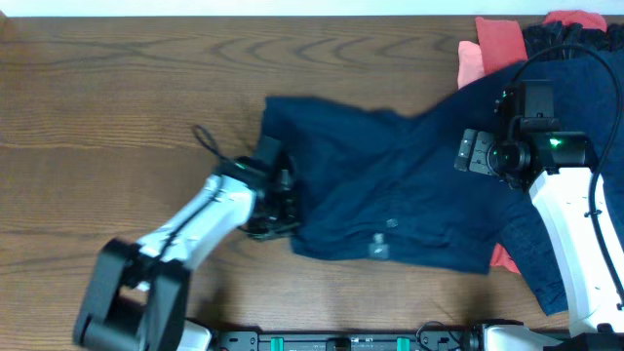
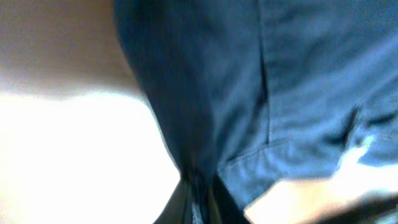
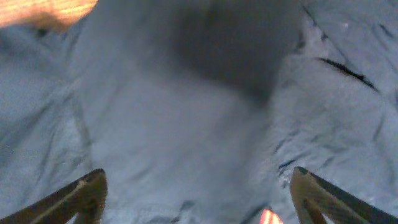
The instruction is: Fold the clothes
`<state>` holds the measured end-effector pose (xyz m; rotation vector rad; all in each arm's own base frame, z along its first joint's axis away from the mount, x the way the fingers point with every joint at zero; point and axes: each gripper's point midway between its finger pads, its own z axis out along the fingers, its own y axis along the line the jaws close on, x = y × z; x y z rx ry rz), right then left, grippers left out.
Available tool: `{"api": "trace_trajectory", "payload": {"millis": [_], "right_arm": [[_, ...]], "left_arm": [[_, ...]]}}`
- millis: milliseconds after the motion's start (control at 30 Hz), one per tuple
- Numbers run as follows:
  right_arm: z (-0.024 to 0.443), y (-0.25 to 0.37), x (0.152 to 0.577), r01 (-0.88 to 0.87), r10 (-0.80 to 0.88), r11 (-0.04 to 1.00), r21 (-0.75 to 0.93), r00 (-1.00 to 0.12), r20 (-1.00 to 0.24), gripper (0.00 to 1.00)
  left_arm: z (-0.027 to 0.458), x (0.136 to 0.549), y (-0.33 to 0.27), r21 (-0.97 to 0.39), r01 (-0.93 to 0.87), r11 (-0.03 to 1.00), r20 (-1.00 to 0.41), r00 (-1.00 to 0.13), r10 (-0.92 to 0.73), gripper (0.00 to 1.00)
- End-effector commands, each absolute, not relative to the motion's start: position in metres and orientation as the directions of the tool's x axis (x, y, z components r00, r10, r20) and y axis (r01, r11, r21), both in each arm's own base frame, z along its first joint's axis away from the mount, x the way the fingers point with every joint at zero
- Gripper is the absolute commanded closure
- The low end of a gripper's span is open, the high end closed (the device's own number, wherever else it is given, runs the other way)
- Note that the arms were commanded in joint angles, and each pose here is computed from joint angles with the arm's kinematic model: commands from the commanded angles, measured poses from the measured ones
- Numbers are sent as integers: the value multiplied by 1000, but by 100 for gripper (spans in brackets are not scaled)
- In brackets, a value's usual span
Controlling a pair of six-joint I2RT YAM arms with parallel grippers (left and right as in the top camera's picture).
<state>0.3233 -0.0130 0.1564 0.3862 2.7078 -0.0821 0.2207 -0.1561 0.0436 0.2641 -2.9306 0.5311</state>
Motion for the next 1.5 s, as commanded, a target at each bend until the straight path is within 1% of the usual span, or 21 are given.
{"api": "trace_trajectory", "payload": {"millis": [0,100,200,233,300,333,400,467,567,667,733,833,967,1100,1300,1467], "right_arm": [[165,-7,326,237,229,971,34,-880,-416,20],[166,19,328,78,119,990,116,-905,-409,25],[168,40,328,-37,38,984,172,-910,-414,28],[168,43,327,-48,28,984,173,-910,-413,28],[165,43,326,-39,28,986,160,-916,-400,20],[162,42,326,-14,52,987,162,-919,-390,19],[157,45,326,21,92,981,193,-927,-364,19],[152,58,326,-4,80,970,241,-938,-337,19],[145,89,327,-154,-45,939,306,-940,-338,21],[136,115,337,-250,-129,918,309,-922,-364,19],[130,131,349,-296,-161,906,304,-902,-400,13],[128,164,370,-386,-202,866,317,-852,-484,10],[127,220,397,-527,-239,778,343,-752,-614,9],[113,266,412,-576,-217,722,384,-715,-665,15],[95,322,424,-591,-211,639,492,-750,-626,15],[96,361,438,-582,-227,602,546,-781,-582,8]], "left_arm": [[122,259,-123,-378,-46,924,-26,-998,-61,94],[186,272,-90,-384,-31,923,-136,-987,-90,94],[243,289,-59,-395,-67,916,-277,-942,-189,94],[255,294,-52,-397,-72,915,-318,-924,-210,94],[272,303,-40,-398,-76,914,-385,-891,-242,94],[274,305,-37,-397,-80,914,-400,-881,-251,94],[272,306,-25,-363,-113,925,-406,-874,-266,94],[266,305,-18,-325,-143,935,-395,-878,-271,94],[262,298,-18,-321,-155,934,-362,-891,-273,94],[263,292,-25,-352,-143,925,-341,-901,-268,94],[270,291,-38,-400,-52,915,-363,-908,-211,94],[280,290,-49,-438,28,899,-403,-900,-168,94],[284,290,-49,-433,35,901,-422,-891,-168,94],[281,285,-49,-436,24,900,-398,-902,-169,94],[279,282,-49,-435,15,900,-382,-908,-170,94],[277,280,-48,-430,8,903,-374,-911,-171,94]]}}
